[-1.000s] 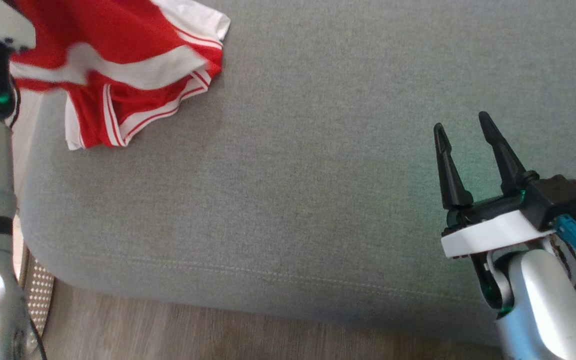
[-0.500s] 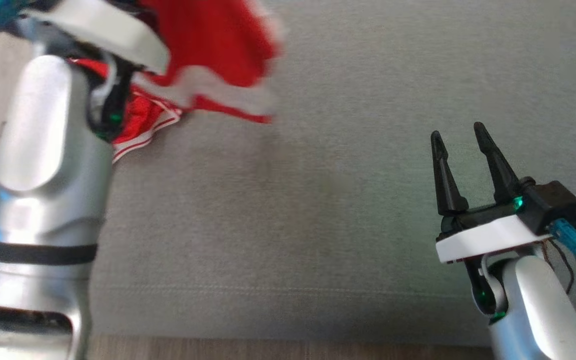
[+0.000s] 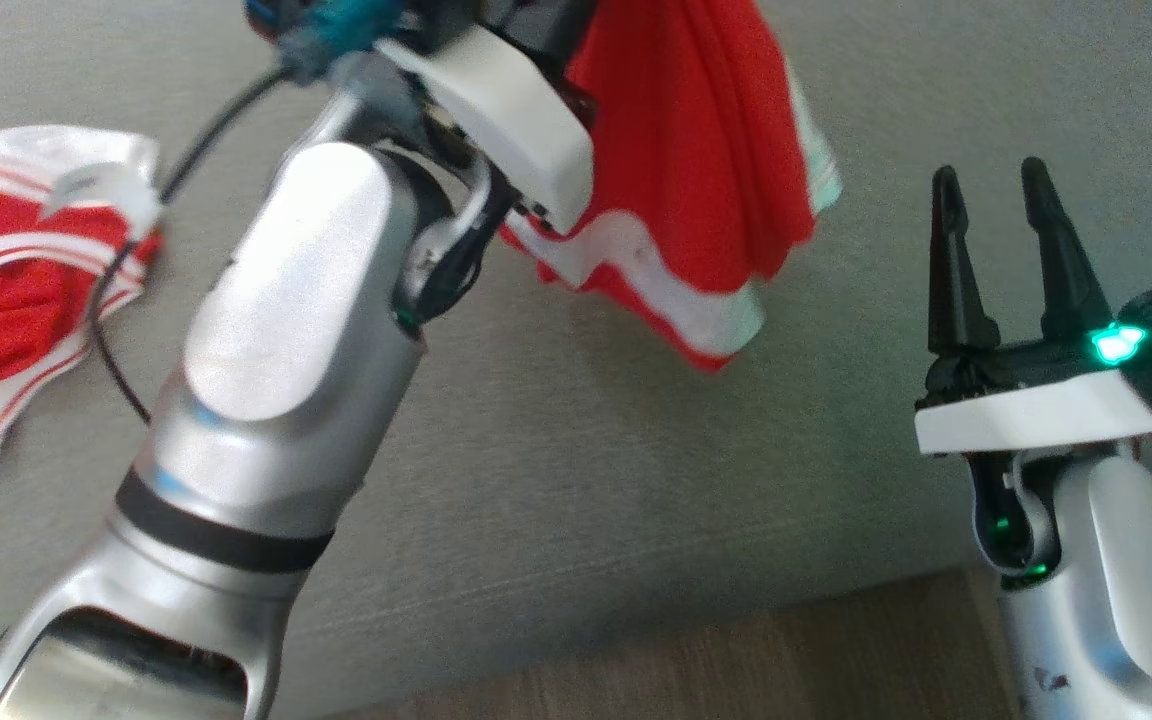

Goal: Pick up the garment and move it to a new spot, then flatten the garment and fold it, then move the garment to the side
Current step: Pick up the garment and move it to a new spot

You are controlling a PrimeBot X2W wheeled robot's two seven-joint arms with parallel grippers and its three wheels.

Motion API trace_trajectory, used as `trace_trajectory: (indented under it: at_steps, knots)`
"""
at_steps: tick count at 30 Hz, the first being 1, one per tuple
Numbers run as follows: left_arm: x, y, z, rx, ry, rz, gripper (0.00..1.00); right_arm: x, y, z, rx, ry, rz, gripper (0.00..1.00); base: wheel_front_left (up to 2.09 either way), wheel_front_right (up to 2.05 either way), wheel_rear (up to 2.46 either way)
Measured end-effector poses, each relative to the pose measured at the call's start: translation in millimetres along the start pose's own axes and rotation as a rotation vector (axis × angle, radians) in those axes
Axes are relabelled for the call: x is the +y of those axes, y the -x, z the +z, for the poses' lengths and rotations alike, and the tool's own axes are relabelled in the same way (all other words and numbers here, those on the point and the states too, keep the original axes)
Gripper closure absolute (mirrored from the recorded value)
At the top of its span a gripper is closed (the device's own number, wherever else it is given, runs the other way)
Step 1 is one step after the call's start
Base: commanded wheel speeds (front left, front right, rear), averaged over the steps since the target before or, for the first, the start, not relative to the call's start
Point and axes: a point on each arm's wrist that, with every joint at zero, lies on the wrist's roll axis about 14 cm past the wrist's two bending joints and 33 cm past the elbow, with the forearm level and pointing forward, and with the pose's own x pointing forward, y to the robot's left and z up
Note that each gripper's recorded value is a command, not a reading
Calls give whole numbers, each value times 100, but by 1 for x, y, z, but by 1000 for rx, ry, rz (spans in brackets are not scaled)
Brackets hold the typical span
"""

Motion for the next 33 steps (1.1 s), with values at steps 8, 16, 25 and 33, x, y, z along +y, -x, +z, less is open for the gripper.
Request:
trace_trajectory:
  at_steps: [8,16,25,33]
  knots:
    - [-13,-31,-108,251,-54,-69,100,-33,7,7,-10,6,-87,0,0,0,0]
    - [9,-43,-198,424,-127,-72,100,-41,5,1,8,13,-99,0,0,0,0]
    - [16,-26,-237,528,-137,-77,0,-30,1,-14,41,-5,-68,0,0,0,0]
    - [57,-17,-189,425,-156,31,0,-11,-7,-14,27,-1,-15,0,0,0,0]
